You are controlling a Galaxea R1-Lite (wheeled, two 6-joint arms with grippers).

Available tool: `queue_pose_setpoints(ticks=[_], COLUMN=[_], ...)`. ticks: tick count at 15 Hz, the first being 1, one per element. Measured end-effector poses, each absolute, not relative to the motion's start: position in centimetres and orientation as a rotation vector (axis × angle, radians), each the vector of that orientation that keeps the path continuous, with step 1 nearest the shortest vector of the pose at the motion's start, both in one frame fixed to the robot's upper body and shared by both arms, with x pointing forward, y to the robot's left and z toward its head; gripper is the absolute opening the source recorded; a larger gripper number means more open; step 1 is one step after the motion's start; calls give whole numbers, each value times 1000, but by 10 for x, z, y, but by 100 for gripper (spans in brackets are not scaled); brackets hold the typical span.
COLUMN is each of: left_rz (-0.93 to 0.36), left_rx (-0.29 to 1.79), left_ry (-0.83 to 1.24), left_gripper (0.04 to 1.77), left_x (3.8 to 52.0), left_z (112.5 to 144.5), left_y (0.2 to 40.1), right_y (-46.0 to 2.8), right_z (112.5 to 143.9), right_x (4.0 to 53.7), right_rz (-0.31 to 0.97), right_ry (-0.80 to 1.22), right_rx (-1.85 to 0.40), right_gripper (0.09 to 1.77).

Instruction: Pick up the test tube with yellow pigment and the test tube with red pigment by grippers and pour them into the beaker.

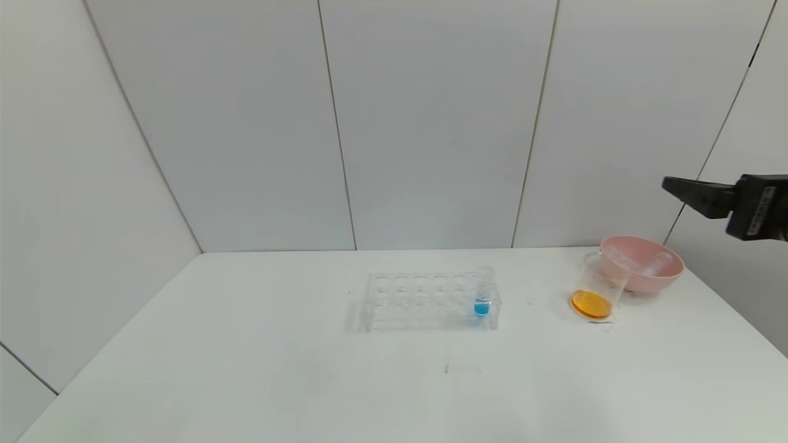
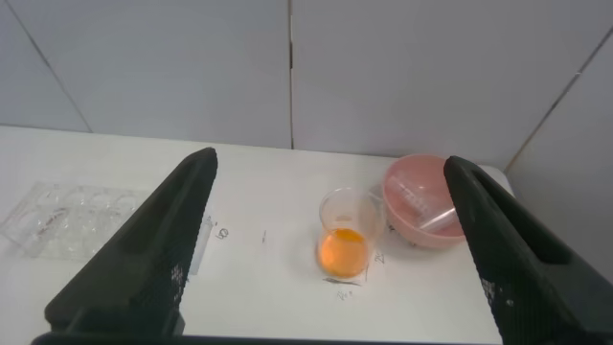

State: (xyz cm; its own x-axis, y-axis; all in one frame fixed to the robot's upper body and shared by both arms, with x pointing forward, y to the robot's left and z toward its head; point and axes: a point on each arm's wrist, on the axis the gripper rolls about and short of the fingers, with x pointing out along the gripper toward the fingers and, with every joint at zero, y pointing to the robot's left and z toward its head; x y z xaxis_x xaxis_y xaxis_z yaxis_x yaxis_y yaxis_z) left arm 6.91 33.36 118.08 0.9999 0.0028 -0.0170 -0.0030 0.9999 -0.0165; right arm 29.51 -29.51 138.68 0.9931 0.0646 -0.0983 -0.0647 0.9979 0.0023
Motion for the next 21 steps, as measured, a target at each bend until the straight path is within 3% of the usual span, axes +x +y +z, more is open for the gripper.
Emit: queue_pose_setpoints(ticks=[7, 10, 13, 21], left_rz=[3, 3, 3, 3], left_rx=[-17, -17, -16, -17], left_ry=[17, 17, 17, 17], left_gripper=[172, 172, 172, 172], left_x=[69, 69, 69, 69], left_z=[1181, 1181, 1181, 1181], left_y=[334, 334, 334, 334], right_y=[-312, -327, -340, -353], right_z=[1408, 1410, 1404, 1373], right_x=[191, 154, 123, 64], right_rz=[-44, -165, -325, -579], right_ry=[-130, -207, -242, -317], right_rx=[-84, -115, -197, -273], right_gripper=[170, 170, 170, 170])
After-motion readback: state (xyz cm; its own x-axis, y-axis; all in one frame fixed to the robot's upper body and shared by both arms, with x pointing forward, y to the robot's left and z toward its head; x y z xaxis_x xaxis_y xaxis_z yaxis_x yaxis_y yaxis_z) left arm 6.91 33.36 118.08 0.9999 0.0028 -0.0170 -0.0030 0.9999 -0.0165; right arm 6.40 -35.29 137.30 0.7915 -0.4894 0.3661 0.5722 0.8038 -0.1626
